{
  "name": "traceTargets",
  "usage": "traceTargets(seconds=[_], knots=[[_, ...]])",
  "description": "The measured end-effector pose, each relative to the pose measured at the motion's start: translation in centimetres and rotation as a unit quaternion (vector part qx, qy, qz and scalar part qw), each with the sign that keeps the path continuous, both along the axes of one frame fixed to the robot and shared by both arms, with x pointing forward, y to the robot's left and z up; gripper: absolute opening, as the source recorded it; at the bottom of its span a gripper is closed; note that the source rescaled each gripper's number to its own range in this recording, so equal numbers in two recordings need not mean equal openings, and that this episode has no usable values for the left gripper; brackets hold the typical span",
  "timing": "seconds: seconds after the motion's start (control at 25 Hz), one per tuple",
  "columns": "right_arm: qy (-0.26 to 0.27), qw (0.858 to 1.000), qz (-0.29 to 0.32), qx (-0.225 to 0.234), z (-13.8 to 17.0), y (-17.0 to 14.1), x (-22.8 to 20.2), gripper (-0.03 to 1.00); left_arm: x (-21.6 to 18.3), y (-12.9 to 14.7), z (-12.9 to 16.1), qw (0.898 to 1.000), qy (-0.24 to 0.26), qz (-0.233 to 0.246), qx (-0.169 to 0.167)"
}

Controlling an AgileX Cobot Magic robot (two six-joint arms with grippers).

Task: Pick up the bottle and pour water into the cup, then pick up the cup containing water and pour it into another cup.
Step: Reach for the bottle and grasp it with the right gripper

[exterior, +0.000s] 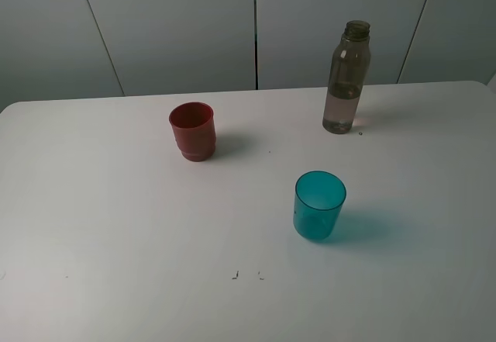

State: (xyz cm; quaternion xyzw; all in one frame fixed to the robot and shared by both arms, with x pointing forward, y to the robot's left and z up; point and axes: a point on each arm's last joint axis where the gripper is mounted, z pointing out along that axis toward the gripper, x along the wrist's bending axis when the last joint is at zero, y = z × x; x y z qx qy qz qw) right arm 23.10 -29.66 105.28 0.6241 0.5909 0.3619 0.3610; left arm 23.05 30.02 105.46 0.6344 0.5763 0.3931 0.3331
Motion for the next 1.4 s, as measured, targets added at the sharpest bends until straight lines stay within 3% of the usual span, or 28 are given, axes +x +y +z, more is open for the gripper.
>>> traceTargets(seconds=[0.52,0.64,0.8,1.16,1.4], knots=[[-0.001,1.0,0.012,0.018,0.0,0.4,0.0,1.0,0.0,0.0,0.0,1.0,0.0,0.0,0.0],[0.022,0.999,0.012,0.02,0.0,0.3,0.7,1.0,0.0,0.0,0.0,1.0,0.0,0.0,0.0],[0.048,0.999,0.013,0.018,0.6,0.2,2.6,1.0,0.0,0.0,0.0,1.0,0.0,0.0,0.0],[-0.016,0.998,0.048,-0.03,2.5,0.1,8.2,1.0,0.0,0.0,0.0,1.0,0.0,0.0,0.0],[0.005,0.997,0.072,-0.041,1.7,0.2,13.0,1.0,0.0,0.0,0.0,1.0,0.0,0.0,0.0]])
